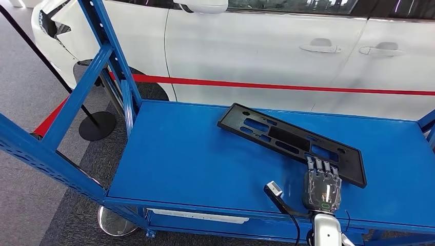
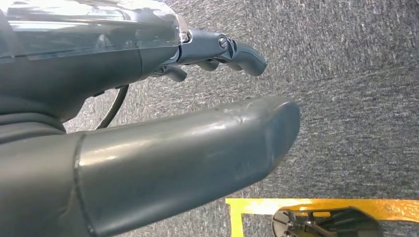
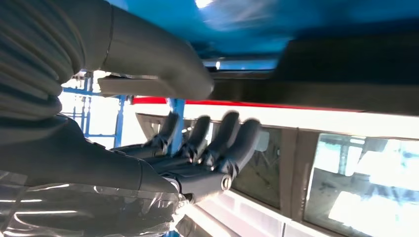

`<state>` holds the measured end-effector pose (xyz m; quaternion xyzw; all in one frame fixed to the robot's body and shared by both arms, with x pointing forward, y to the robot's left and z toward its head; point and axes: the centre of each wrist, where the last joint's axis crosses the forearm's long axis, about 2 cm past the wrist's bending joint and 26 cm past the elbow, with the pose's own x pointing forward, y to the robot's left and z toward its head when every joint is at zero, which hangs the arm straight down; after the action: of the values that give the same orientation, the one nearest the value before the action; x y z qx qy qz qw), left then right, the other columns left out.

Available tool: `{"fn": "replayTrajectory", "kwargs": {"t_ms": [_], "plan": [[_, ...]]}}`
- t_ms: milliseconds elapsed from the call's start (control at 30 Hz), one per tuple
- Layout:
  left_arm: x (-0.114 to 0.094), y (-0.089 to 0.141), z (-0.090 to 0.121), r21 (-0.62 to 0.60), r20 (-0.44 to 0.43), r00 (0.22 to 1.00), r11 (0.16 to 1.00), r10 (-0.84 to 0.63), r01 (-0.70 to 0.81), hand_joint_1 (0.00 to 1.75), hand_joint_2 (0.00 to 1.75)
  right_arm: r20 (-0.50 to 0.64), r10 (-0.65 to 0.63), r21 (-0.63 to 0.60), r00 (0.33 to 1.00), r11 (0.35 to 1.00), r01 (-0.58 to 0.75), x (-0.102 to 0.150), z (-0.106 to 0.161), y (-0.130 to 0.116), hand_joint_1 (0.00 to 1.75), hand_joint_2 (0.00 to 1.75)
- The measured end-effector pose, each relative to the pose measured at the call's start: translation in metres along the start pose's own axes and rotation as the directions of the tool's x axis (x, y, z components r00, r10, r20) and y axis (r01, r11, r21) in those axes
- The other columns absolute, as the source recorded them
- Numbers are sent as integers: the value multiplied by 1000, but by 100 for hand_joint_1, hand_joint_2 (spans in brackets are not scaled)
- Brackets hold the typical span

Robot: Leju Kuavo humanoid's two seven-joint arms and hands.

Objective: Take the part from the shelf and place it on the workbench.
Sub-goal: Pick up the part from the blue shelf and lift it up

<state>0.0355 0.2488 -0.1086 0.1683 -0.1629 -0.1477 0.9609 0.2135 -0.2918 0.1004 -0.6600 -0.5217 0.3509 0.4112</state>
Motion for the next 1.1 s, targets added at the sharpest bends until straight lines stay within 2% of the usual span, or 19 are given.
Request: {"fn": "replayTrajectory", "kwargs": {"t_ms": [200, 333, 400, 467, 533, 600, 800, 967, 1100], "plan": [[0, -2, 1, 5, -11, 1000, 1000, 28, -28, 0, 0, 3, 3, -18, 1000, 1000, -3, -18, 13, -13, 175, 175], [0, -5, 2, 4, -16, 999, 999, 38, -38, 0, 0, 71, -3, -48, 998, 999, 7, -33, 23, -28, 175, 175], [1, -6, 3, 1, -14, 999, 999, 39, -39, 0, 0, 119, -10, -66, 993, 998, 18, -38, 26, -34, 164, 175], [2, -8, 4, -2, -9, 999, 999, 42, -42, 0, 0, 178, -20, -91, 984, 995, 37, -40, 28, -38, 78, 175], [3, -10, 4, -5, -3, 999, 999, 43, -43, 0, 0, 229, -32, -115, 973, 992, 59, -38, 30, -40, 1, 175], [4, -11, 5, -9, 3, 999, 999, 40, -40, 0, 0, 239, -51, -126, 970, 989, 83, -33, 32, -41, 0, 175], [7, -14, 6, -19, 17, 999, 999, 28, -28, 0, 0, 168, -128, -96, 978, 985, 145, -8, 35, -42, 0, 175], [9, -14, 5, -26, 24, 1000, 1000, -10, 11, 0, 0, 113, -151, -23, 982, 988, 155, 15, 22, -32, 0, 175], [11, -14, 5, -30, 31, 999, 999, -27, 28, 0, 0, 151, -148, 4, 978, 989, 149, 29, 16, -24, 0, 175]]}}
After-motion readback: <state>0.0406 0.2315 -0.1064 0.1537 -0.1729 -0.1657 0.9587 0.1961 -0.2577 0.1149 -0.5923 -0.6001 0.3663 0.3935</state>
